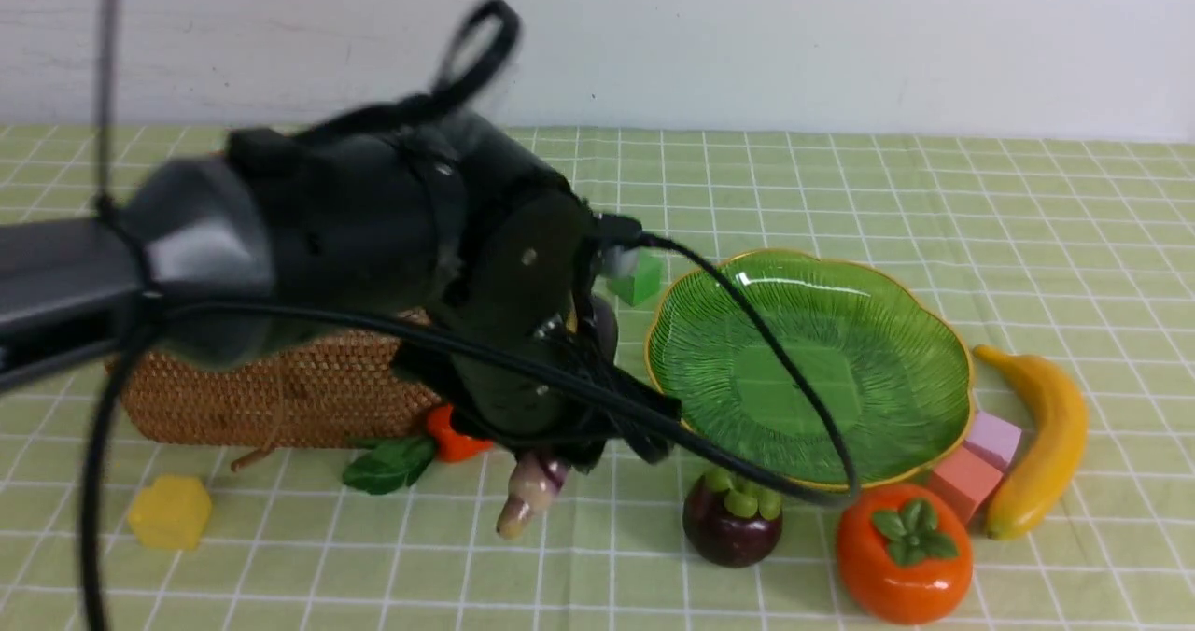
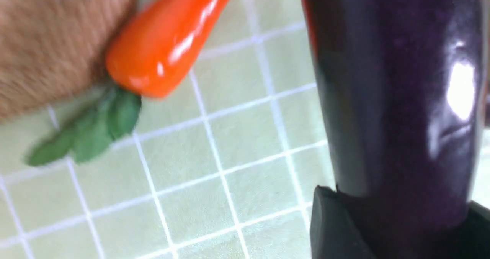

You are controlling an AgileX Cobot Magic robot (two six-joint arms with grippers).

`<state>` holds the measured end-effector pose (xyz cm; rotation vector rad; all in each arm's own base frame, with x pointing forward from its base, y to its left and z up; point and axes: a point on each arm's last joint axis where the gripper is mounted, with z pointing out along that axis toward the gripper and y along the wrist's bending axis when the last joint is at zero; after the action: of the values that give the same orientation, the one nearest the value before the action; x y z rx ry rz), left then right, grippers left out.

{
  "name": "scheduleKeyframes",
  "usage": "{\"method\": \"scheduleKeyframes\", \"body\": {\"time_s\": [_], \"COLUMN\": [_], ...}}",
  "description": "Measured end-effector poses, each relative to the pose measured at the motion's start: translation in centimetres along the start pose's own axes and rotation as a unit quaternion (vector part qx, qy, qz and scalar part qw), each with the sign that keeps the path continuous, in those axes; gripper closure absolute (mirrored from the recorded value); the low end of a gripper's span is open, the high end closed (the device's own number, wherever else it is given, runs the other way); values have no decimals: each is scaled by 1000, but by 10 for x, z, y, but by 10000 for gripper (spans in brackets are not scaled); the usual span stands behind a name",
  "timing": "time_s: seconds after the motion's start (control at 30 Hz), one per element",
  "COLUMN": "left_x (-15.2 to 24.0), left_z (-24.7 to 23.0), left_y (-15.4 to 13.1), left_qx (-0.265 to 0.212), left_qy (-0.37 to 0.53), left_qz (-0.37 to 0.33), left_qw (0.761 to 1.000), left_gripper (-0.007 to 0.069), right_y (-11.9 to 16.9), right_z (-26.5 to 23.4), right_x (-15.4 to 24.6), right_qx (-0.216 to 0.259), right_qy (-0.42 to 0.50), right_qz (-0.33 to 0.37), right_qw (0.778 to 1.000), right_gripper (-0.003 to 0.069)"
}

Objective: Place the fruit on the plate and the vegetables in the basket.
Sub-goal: Use the left arm to grab an eggplant and put it into the left basket

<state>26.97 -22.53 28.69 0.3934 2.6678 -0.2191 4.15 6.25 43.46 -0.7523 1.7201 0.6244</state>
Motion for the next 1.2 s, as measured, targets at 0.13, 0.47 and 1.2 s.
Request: {"method": "scheduleKeyframes", "body": {"time_s": [0.13,0.47,1.2], "left_x": [-7,-42,-57], "left_z": [-50,-65,6], "left_y": [11,116,188], "left_qx": [3,-150,-229], "left_qy": [-91,-179,-95], "left_qz": [50,82,232], "left_qw": [995,969,940], "left_gripper": [324,324,142], "right_y": [-3,-14,-14], "right_z": [0,7,8], "right_x": [-5,-16,-16], "right_qx": [19,45,40], "right_qy": [-29,-74,-68], "right_qz": [0,15,7], "right_qw": [999,996,997], "right_gripper": [570,570,559]}}
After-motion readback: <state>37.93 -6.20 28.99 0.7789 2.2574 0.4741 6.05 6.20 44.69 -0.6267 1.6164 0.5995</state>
